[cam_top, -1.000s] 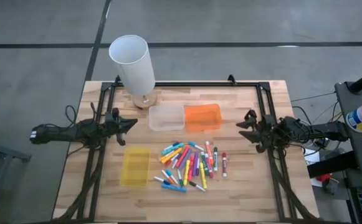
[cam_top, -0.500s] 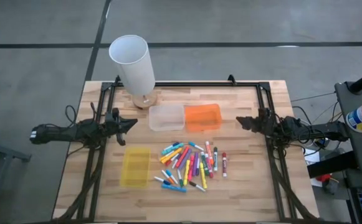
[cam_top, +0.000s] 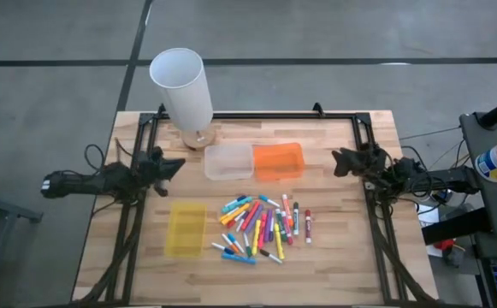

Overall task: Pick & Place Markers
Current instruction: Put the red marker into the orange bin

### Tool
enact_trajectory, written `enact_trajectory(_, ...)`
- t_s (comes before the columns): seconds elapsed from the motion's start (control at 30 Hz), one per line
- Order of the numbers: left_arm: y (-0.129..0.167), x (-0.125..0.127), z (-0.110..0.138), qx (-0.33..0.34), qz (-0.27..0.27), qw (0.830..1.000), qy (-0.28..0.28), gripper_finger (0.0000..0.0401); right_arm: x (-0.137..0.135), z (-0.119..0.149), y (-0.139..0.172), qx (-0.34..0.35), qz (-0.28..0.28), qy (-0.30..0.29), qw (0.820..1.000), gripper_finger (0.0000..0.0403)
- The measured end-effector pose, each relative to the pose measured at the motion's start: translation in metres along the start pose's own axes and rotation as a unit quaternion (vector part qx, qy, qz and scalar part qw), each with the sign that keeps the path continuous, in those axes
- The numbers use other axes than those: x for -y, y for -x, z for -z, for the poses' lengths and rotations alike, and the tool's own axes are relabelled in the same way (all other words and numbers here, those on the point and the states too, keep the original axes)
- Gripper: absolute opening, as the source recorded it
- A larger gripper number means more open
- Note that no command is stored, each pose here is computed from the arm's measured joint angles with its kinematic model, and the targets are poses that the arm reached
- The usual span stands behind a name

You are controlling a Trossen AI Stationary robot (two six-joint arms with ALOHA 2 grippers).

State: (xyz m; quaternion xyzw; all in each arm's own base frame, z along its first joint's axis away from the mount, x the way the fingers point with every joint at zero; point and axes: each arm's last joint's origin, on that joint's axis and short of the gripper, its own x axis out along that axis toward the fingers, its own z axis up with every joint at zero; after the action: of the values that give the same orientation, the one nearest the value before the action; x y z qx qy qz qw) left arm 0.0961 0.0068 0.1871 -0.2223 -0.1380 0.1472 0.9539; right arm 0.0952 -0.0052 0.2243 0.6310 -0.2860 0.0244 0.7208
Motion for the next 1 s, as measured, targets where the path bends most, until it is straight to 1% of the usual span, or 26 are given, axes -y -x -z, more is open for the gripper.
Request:
enact_trajectory(0.03,0.000,0.002,-0.004,0.014,0.007,0.998,0.056,0.0000,-0.003,0.000,-0.002,0.000,-0.002,0.012,1.000,0.0173)
enact_trajectory(0.1,0.000,0.005,-0.011,0.032,0.018,0.987,0.155,0.0000,-0.010,0.001,-0.007,-0.018,-0.006,0.026,0.999,0.0173)
enact_trajectory(0.17,0.001,0.007,-0.018,0.053,0.023,0.973,0.225,0.0000,-0.015,0.005,-0.012,-0.057,-0.008,0.025,0.998,0.0173)
enact_trajectory(0.23,0.001,0.006,-0.020,0.065,0.012,0.964,0.259,0.0000,-0.020,0.008,-0.019,-0.079,0.000,0.036,0.996,0.0173)
enact_trajectory(0.3,0.001,0.006,-0.019,0.065,0.007,0.959,0.277,0.0000,-0.022,0.011,-0.027,-0.088,0.030,0.053,0.994,0.0173)
enact_trajectory(0.37,0.001,0.006,-0.020,0.068,0.010,0.952,0.298,0.0000,-0.020,0.016,-0.037,-0.110,0.088,0.046,0.989,0.0173)
enact_trajectory(0.43,0.001,0.006,-0.020,0.068,0.012,0.942,0.327,0.0000,-0.015,0.023,-0.046,-0.148,0.162,0.028,0.975,0.0171)
enact_trajectory(0.5,0.001,0.006,-0.020,0.067,0.014,0.928,0.366,0.0000,-0.011,0.030,-0.055,-0.201,0.233,0.010,0.951,0.0169)
enact_trajectory(0.53,0.001,0.006,-0.020,0.067,0.016,0.918,0.391,0.0000,-0.009,0.034,-0.058,-0.233,0.272,-0.001,0.934,0.0168)
enact_trajectory(0.6,0.001,0.006,-0.020,0.066,0.020,0.896,0.438,0.0000,-0.004,0.042,-0.064,-0.291,0.344,-0.020,0.892,0.0165)
enact_trajectory(0.67,0.001,0.006,-0.020,0.065,0.022,0.880,0.470,0.0000,0.002,0.050,-0.069,-0.326,0.418,-0.035,0.847,0.0162)
enact_trajectory(0.7,0.001,0.006,-0.020,0.065,0.023,0.876,0.478,0.0000,0.004,0.054,-0.072,-0.336,0.448,-0.036,0.828,0.0161)
enact_trajectory(0.77,0.001,0.006,-0.020,0.066,0.023,0.874,0.481,0.0000,0.007,0.062,-0.077,-0.347,0.497,-0.040,0.795,0.0158)
enact_trajectory(0.87,0.001,0.006,-0.021,0.070,0.026,0.869,0.489,0.0000,0.012,0.075,-0.088,-0.350,0.556,-0.042,0.753,0.0154)
enact_trajectory(1.0,0.001,0.008,-0.024,0.074,0.035,0.854,0.514,0.0000,0.026,0.093,-0.096,-0.341,0.635,-0.039,0.692,0.0150)
